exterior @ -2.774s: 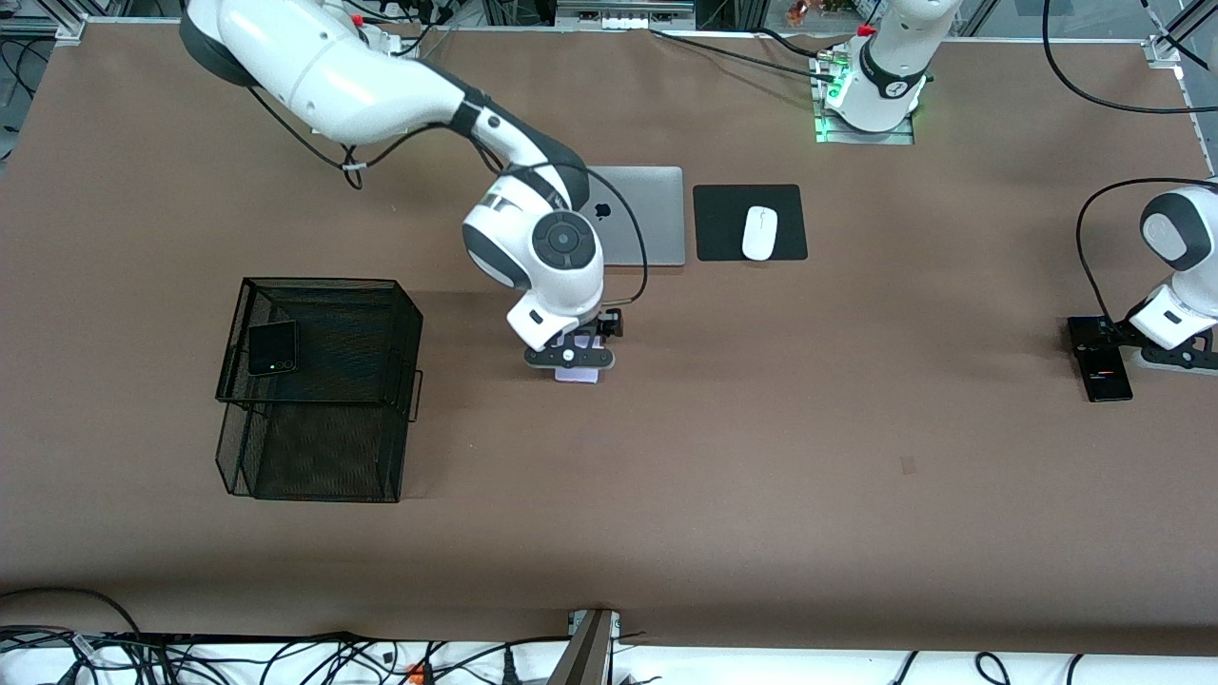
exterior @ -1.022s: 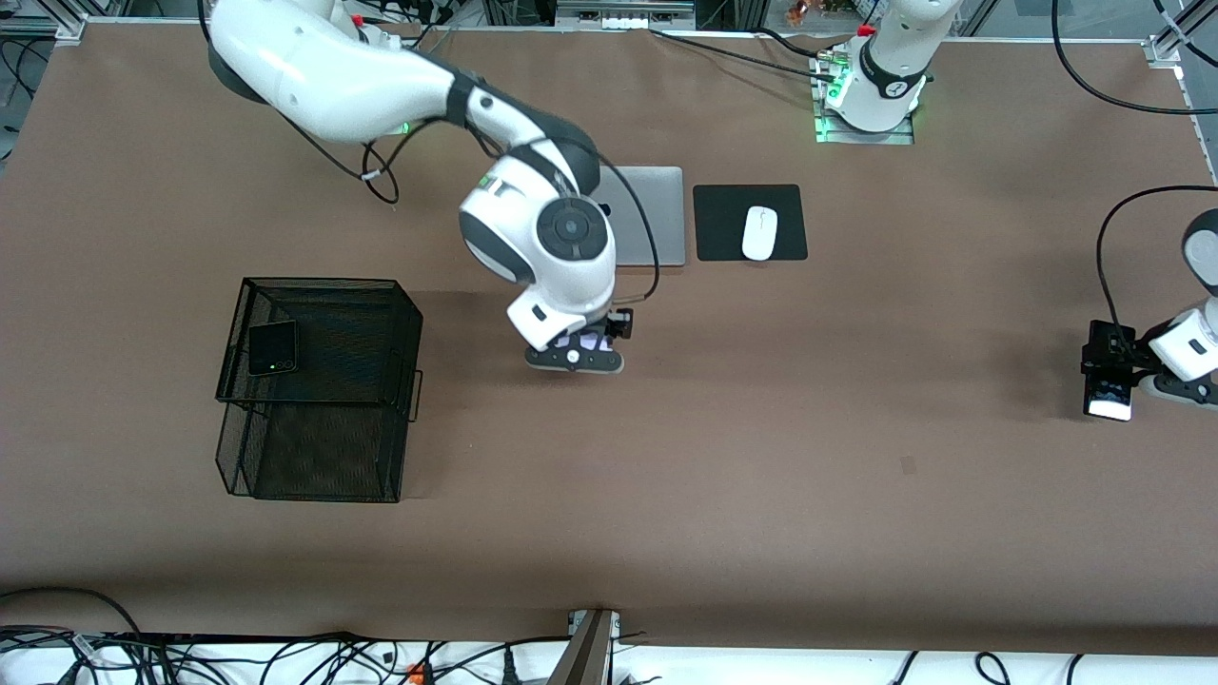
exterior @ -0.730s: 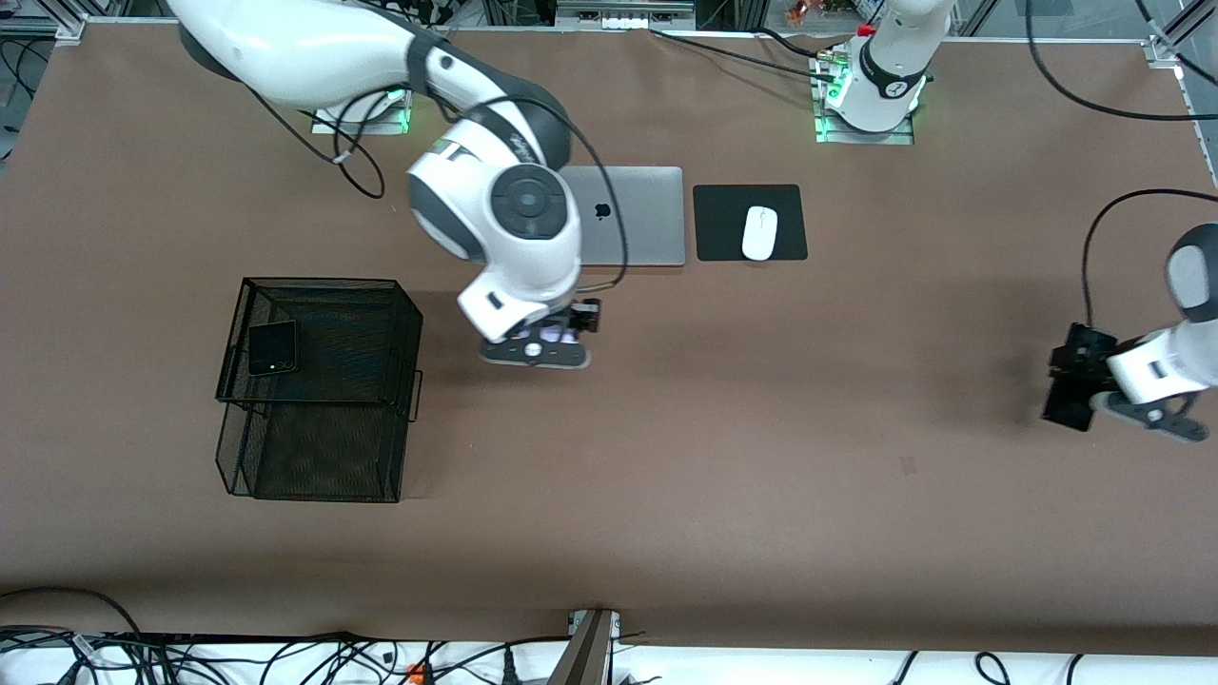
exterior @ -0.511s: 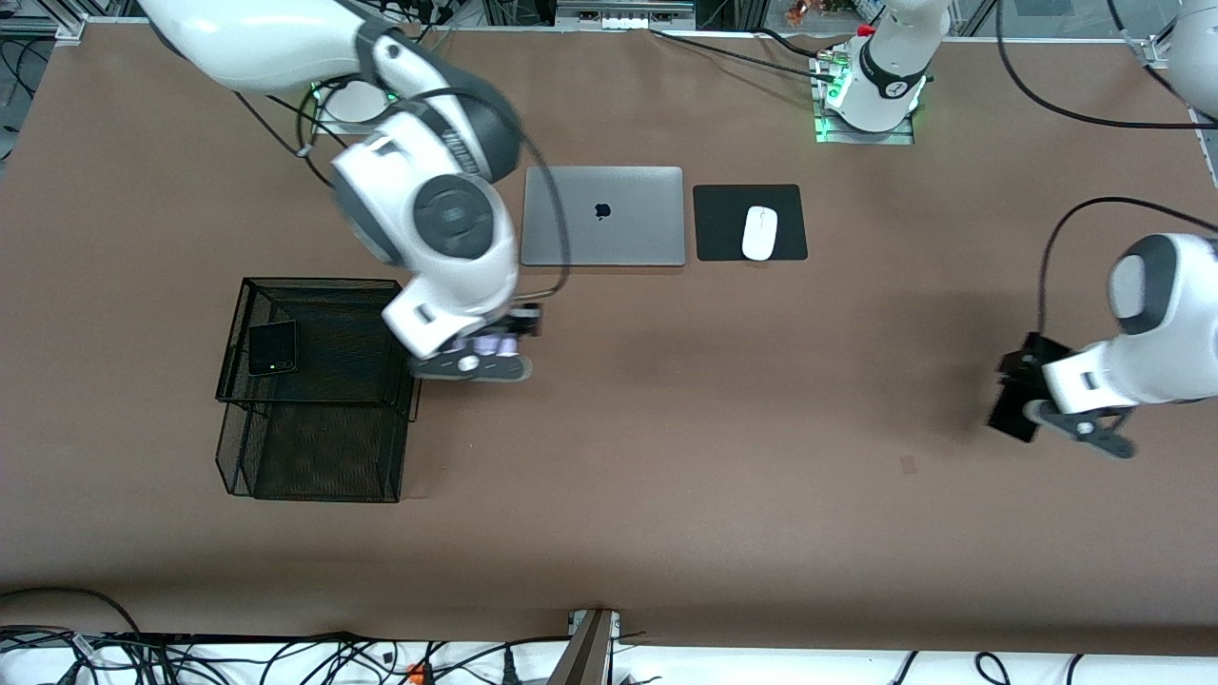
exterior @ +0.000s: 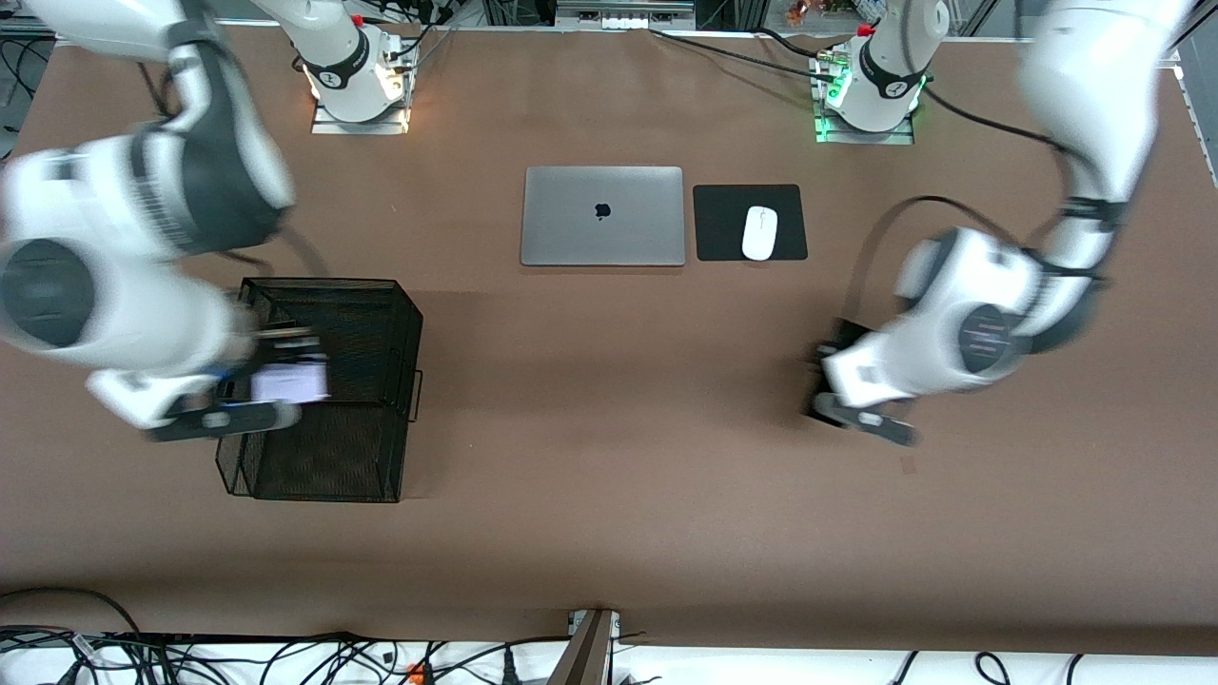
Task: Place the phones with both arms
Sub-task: 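Carry the white phone to the basket while the left gripper sets down the black phone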
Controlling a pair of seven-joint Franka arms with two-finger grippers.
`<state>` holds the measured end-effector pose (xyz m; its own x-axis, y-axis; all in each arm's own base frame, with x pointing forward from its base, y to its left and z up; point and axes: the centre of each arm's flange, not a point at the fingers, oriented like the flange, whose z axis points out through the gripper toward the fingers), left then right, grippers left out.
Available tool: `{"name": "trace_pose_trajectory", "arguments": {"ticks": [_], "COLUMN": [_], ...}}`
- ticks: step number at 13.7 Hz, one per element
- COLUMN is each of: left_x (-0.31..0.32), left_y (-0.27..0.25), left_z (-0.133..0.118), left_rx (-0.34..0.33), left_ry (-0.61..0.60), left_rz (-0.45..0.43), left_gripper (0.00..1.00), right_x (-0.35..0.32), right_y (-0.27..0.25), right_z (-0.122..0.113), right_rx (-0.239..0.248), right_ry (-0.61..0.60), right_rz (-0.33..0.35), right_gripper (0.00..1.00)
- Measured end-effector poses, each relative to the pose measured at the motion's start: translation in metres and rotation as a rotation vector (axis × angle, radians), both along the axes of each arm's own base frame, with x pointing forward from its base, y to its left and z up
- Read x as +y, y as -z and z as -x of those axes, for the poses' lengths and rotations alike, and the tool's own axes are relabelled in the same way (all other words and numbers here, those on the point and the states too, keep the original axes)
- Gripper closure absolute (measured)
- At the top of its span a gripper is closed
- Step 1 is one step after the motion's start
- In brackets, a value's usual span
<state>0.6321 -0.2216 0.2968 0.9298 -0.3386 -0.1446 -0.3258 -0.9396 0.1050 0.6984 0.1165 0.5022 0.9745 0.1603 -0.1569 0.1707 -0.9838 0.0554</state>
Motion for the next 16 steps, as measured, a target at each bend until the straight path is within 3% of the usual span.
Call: {"name": "trace_pose_trajectory", "arguments": {"ticks": [3, 7, 9, 13, 16], "left_x": [-0.137, -0.222, -0.249, -0.275, -0.271], "left_y": [0.017, 0.064, 0.083, 0.114, 0.102], "left_z": [0.037, 0.057, 0.067, 0.087, 0.073], "left_rx": [-0.027, -0.099, -0.132, -0.135, -0.168], "left_ry": [-0.079, -0.263, -0.314, -0.307, -0.319], "left_rz": [0.028, 0.182, 0.272, 0.328, 0.344], "left_gripper": [0.20, 0.20, 0.20, 0.20, 0.00], "right_x": [-0.062, -0.065, -0.062, -0.063, -0.064], "right_y": [0.008, 0.069, 0.102, 0.170, 0.221], "right_z": [-0.019, -0.046, -0.056, -0.067, -0.062], "right_rx": [-0.051, -0.097, -0.108, -0.131, -0.119], "right_ry": [-0.040, -0.031, -0.007, 0.033, 0.045], "right_rz": [-0.027, -0.044, -0.068, -0.074, -0.082], "right_gripper": [0.17, 0.17, 0.17, 0.17, 0.17]}}
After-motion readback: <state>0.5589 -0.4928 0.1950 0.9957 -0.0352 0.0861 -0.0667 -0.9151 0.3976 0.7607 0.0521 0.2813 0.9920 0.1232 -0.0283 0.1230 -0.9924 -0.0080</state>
